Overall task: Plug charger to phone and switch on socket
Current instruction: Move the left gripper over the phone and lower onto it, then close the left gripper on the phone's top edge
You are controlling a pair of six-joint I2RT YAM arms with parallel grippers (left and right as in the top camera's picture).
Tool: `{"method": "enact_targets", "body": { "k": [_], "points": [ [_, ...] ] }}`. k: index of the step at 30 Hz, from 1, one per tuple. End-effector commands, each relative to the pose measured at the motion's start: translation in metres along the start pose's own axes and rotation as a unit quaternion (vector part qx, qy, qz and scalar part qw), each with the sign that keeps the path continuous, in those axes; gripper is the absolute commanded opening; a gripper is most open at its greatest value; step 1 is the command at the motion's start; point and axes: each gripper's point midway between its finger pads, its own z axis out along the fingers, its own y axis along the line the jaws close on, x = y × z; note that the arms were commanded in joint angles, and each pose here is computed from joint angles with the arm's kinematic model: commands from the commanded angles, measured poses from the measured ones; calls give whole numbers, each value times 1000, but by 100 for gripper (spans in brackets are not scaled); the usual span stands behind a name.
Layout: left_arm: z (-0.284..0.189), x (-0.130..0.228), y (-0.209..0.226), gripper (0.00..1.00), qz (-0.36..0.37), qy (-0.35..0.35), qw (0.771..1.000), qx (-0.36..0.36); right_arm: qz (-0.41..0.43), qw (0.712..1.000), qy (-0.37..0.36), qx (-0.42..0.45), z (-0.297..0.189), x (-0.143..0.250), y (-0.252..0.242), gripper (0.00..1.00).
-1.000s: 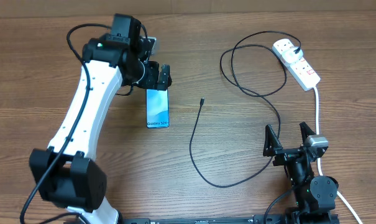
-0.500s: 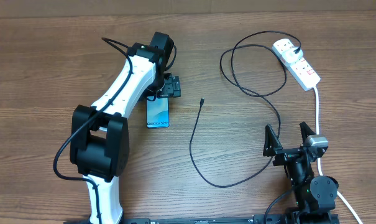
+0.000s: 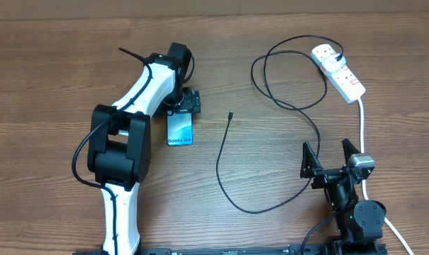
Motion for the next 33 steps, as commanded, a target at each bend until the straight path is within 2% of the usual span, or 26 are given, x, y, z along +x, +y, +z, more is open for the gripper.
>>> {"method": "enact_targets", "body": {
  "k": [1,3,6,11,13,17,19,25,33],
  "points": [
    [26,6,-3,95,16,27,999,-6,0,1000,0,4,0,3,-2,100],
    [27,7,-5,87,26,29,999,-2,0,1000,0,4,0,3,-2,100],
    [27,10,-6,82,49,35,998,2,0,1000,0,4,0,3,-2,100],
    [29,16,1,82,55,46,997,-13,0,1000,0,4,0,3,-2,100],
    [29,17,1,77,66,47,997,-12,0,1000,0,4,0,3,-2,100],
    [28,19,2,75,73,52,996,-13,0,1000,0,4,0,3,-2,100],
    [28,18,1,70,73,49,996,-12,0,1000,0,4,0,3,-2,100],
    [25,14,0,67,72,45,996,-11,0,1000,0,4,0,3,-2,100],
    [-36,-13,-8,65,56,18,998,-2,0,1000,-1,4,0,3,-2,100]
  ]
}}
